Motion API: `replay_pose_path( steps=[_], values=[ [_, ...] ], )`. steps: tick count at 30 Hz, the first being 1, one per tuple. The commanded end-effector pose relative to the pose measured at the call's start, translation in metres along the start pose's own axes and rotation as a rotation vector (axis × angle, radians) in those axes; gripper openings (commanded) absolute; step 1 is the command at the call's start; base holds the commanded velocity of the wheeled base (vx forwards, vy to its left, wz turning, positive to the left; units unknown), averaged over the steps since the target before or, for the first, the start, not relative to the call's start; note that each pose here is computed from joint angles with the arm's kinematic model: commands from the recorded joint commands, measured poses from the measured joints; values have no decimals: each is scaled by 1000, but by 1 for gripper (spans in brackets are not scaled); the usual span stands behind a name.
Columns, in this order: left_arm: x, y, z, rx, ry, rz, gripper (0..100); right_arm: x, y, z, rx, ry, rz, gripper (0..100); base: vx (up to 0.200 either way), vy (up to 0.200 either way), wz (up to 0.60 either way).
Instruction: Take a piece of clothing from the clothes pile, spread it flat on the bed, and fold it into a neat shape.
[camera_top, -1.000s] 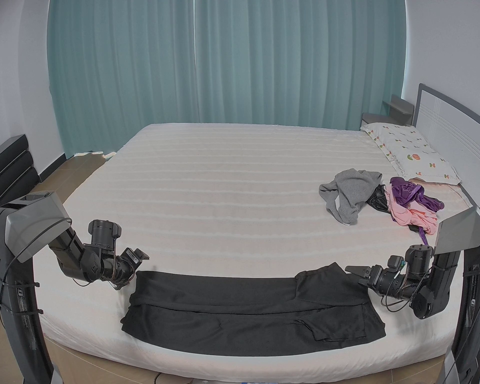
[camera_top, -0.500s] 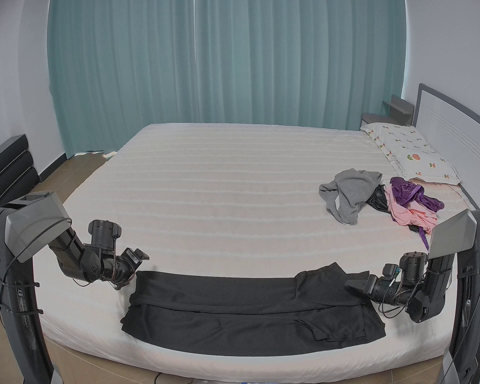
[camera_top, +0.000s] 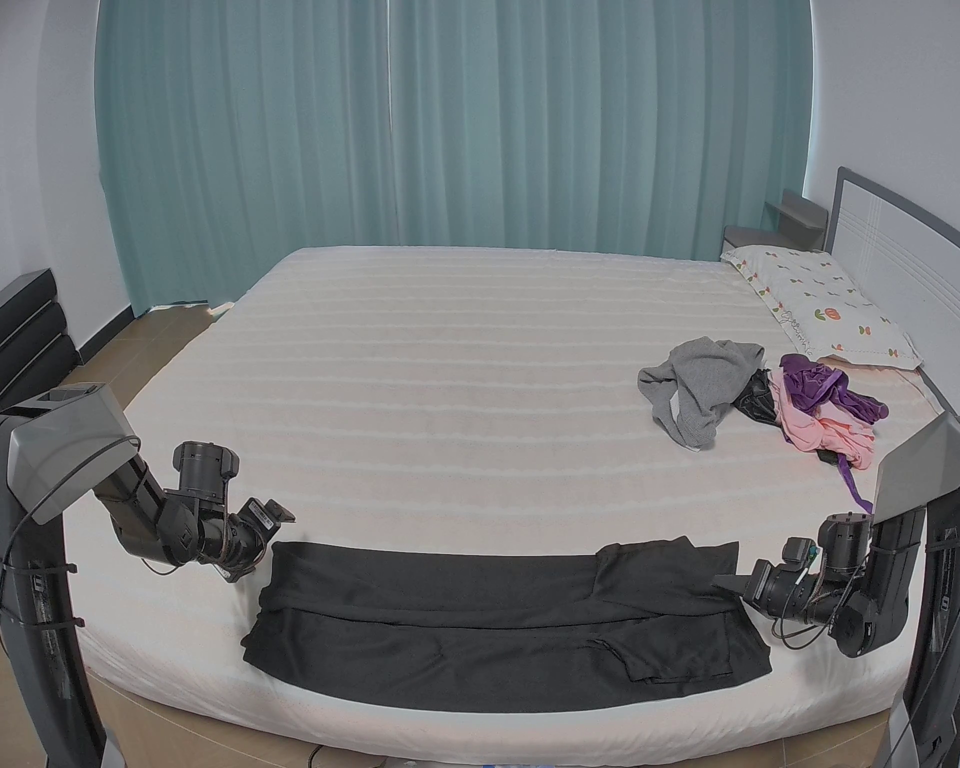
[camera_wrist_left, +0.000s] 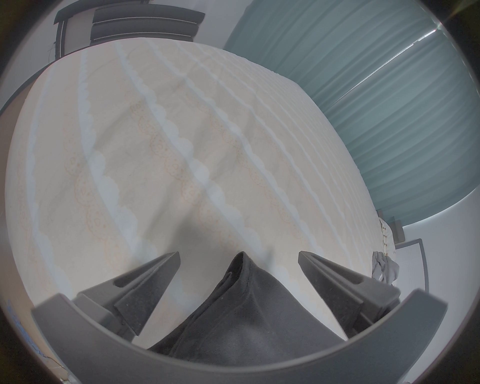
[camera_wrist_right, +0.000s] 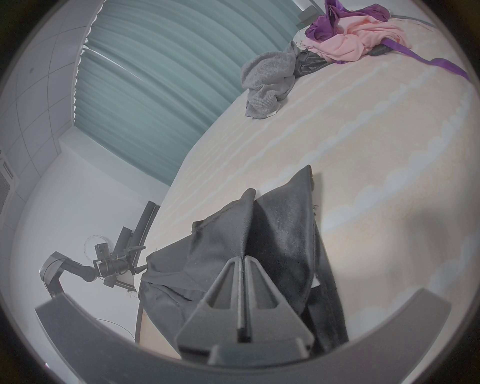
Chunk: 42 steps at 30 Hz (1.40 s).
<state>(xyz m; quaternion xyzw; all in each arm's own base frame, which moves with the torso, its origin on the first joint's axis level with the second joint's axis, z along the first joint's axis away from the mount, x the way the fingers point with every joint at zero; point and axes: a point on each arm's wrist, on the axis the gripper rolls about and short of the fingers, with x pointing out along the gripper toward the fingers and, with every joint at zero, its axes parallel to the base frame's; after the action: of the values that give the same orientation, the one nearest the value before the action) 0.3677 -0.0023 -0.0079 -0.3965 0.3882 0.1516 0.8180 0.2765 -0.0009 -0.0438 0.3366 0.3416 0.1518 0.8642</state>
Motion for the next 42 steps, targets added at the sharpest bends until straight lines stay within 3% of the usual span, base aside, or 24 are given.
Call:
replay_pose_path(
  steps=[1, 14, 15, 20, 24, 31, 42],
  values=[
    [-5, 1, 2, -4, -3, -5, 100, -8, -3, 0, 5, -7, -16, 0, 0, 0, 0],
    [-19, 1, 2, -10, 32, -30, 100, -13, -7, -11, -61, 38, -40, 0, 0, 0, 0],
    [-20, 1, 2, -10, 31, -31, 100, -13, -7, -12, -68, 40, -42, 100, 0, 0, 0],
    [-34, 3, -2, 8, 76, -49, 100, -11, -8, -9, -73, 28, -37, 100, 0, 0, 0],
    [-44, 8, -11, 91, 144, -59, 100, -13, -8, -2, -76, -11, -27, 100, 0, 0, 0],
    [-30, 1, -19, 135, 158, -56, 100, -10, -3, 13, -22, -84, 0, 100, 0, 0, 0],
    [-28, 2, -25, 141, 158, -29, 100, -8, -4, 15, -8, -90, 1, 100, 0, 0, 0]
  ],
)
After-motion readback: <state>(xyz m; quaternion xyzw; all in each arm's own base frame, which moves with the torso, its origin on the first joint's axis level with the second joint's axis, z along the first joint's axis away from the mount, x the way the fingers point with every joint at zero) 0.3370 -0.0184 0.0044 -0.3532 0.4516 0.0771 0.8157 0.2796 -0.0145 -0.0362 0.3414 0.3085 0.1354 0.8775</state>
